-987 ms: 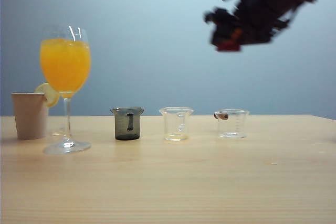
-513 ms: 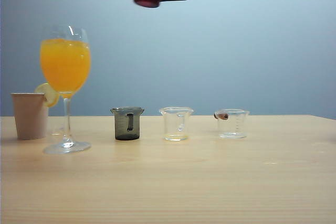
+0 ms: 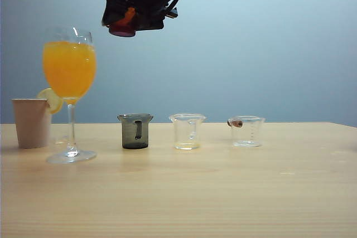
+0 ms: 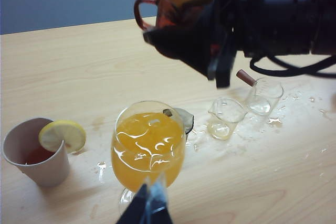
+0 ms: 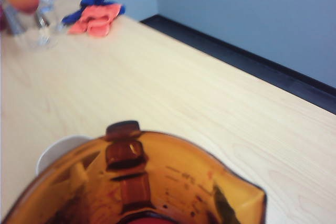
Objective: Pick up the fourth measuring cup from the left, pour the grenadine inside into the goblet, and finally put the measuring cup back in its original place.
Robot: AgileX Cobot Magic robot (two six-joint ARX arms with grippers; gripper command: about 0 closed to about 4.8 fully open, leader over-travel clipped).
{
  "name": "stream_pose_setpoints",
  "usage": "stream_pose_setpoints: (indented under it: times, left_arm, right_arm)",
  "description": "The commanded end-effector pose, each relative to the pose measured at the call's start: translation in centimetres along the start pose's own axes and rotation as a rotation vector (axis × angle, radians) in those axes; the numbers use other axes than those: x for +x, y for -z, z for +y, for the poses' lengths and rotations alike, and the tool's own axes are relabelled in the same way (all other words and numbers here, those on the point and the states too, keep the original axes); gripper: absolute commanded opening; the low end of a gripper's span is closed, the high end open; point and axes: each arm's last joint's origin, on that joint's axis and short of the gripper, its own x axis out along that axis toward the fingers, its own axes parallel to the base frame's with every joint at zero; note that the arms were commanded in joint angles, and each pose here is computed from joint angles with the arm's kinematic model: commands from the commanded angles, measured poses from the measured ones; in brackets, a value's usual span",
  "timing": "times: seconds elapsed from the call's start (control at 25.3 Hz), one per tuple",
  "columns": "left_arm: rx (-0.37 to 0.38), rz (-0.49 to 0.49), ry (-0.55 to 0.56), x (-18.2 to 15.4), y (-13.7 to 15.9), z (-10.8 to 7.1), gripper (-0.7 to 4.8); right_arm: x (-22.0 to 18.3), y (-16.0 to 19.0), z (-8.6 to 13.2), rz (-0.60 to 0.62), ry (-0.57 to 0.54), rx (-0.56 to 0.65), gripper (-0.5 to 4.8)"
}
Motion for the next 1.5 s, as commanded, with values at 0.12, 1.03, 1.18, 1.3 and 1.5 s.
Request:
stream_pose_setpoints:
  times: [0.12,1.03,1.18,1.3,1.5]
  left_arm:
    - [0.003,-0.009,0.003,-0.1,-0.1,0.0,-0.04]
    - [0.003,-0.009,0.003,-0.1,-0.1,0.0,-0.04]
    - [0.003,-0.009,0.003,-0.1,-0.1,0.0,-0.04]
    - [0.003,-0.009,0.003,-0.1,-0.1,0.0,-0.04]
    - [0.003,-0.009,0.003,-0.1,-0.1,0.0,-0.04]
  right_arm:
    - [-0.2,-1.1,2.3,-0.055,-0.057,-0.079,2.00]
    - [0.3,-1.0,3.8,-0.110,-0.054,-0.531,2.00]
    - [0.9,-0.6,4.1,-0.121,-0.045,-0.532,2.00]
    - [0.9,-0.6,4.1,-0.120,-0.036,-0.558,2.00]
    - [0.9,-0.6,4.1,-0.122,-0.031,-0.619,2.00]
